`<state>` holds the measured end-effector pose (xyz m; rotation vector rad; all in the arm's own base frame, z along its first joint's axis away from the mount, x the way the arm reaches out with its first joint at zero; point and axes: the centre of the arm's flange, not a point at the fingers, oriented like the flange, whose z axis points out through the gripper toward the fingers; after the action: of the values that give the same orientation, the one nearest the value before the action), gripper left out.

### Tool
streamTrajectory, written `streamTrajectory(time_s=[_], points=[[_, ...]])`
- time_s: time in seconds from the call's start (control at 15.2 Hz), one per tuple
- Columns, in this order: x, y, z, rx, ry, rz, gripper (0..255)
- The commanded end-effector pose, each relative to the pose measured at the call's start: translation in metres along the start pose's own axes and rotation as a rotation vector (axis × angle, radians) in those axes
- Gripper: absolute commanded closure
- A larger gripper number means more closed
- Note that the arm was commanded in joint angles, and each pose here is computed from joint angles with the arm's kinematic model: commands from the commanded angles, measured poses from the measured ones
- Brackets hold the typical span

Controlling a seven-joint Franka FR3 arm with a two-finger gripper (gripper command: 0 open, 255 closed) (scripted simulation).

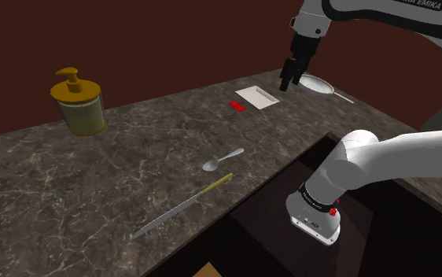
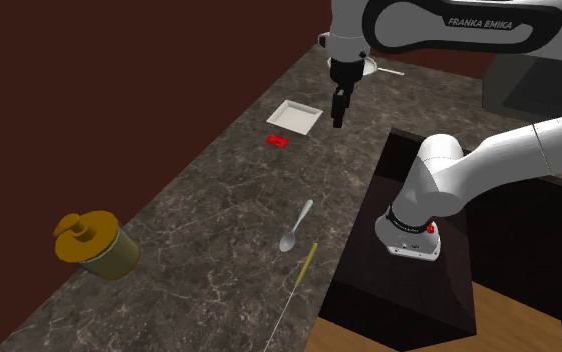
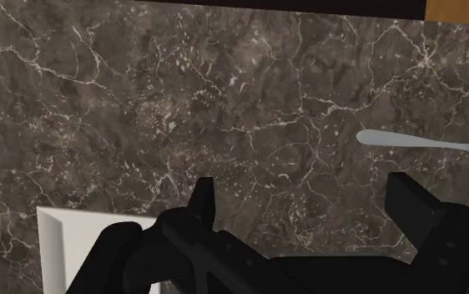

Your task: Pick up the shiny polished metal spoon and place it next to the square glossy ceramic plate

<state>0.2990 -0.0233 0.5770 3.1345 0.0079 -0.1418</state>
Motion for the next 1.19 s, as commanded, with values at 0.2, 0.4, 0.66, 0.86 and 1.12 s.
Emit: streamTrajectory(time_s=[0.2, 0.4, 0.66, 0.86, 1.12], points=[[0.0, -0.033, 0.022, -0.004, 0.027, 0.018, 0], [0.0, -0.067, 0.044, -0.008, 0.054, 0.035, 0], [0.003, -0.111, 0.074, -0.014, 0.089, 0.059, 0], [0.007, -0.144, 0.096, -0.018, 0.116, 0.077, 0], [0.013, -0.188, 0.126, -0.024, 0.152, 0.101, 0]])
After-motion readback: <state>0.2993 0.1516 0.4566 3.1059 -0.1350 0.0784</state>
